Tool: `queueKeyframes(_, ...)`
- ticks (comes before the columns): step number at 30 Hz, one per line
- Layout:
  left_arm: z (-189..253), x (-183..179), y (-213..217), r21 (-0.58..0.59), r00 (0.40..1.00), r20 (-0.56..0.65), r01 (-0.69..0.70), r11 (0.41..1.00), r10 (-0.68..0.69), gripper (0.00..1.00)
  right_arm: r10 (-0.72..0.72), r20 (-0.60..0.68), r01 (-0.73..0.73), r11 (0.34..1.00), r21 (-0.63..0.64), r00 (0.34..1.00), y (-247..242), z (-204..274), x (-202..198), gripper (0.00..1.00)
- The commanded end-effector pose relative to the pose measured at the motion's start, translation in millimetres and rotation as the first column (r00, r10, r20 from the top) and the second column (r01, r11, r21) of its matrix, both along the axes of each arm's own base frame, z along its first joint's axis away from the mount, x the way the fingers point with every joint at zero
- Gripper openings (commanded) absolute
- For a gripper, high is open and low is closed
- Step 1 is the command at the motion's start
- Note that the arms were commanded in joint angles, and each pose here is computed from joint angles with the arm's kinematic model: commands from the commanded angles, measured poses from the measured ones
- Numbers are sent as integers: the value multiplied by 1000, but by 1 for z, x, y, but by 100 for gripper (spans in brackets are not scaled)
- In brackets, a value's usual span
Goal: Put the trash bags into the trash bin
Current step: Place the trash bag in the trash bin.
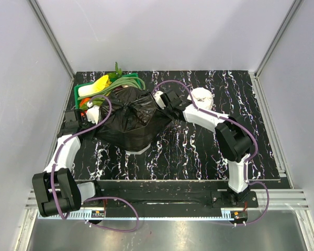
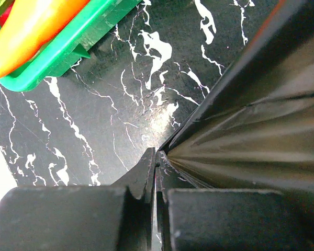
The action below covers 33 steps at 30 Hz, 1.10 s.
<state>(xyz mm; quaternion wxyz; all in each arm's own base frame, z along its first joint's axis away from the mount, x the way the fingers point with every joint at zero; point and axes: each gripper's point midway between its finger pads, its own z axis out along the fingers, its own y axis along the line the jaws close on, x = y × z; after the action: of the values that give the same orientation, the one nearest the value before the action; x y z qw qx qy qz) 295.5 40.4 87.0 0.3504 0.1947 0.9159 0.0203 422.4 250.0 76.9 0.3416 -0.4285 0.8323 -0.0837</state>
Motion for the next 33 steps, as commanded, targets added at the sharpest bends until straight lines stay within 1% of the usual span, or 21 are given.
queueKeyframes(1,0,0,23,101,999,10,-53,993,53,0,-55,64,60,995,-83,996,-27,17,8,2)
queueKeyframes(8,-8,-1,29,134,998,19,-65,989,63,0,-53,50,59,991,-119,997,-31,6,6,2)
queueKeyframes(15,-10,1,30,137,997,27,-75,988,72,0,-53,46,59,989,-134,998,-34,1,7,2)
queueKeyframes(17,-13,2,34,156,997,24,-80,985,77,0,-54,42,60,986,-156,998,-37,-5,7,2)
queueKeyframes(21,-16,2,38,175,996,32,-88,981,84,0,-57,38,62,985,-159,998,-41,-7,6,2)
queueKeyframes(25,-20,3,40,182,996,30,-91,979,87,0,-54,59,64,979,-192,997,-46,-9,8,2)
queueKeyframes(33,-31,1,42,193,996,7,-89,977,89,0,-55,57,66,977,-204,997,-50,-16,9,2)
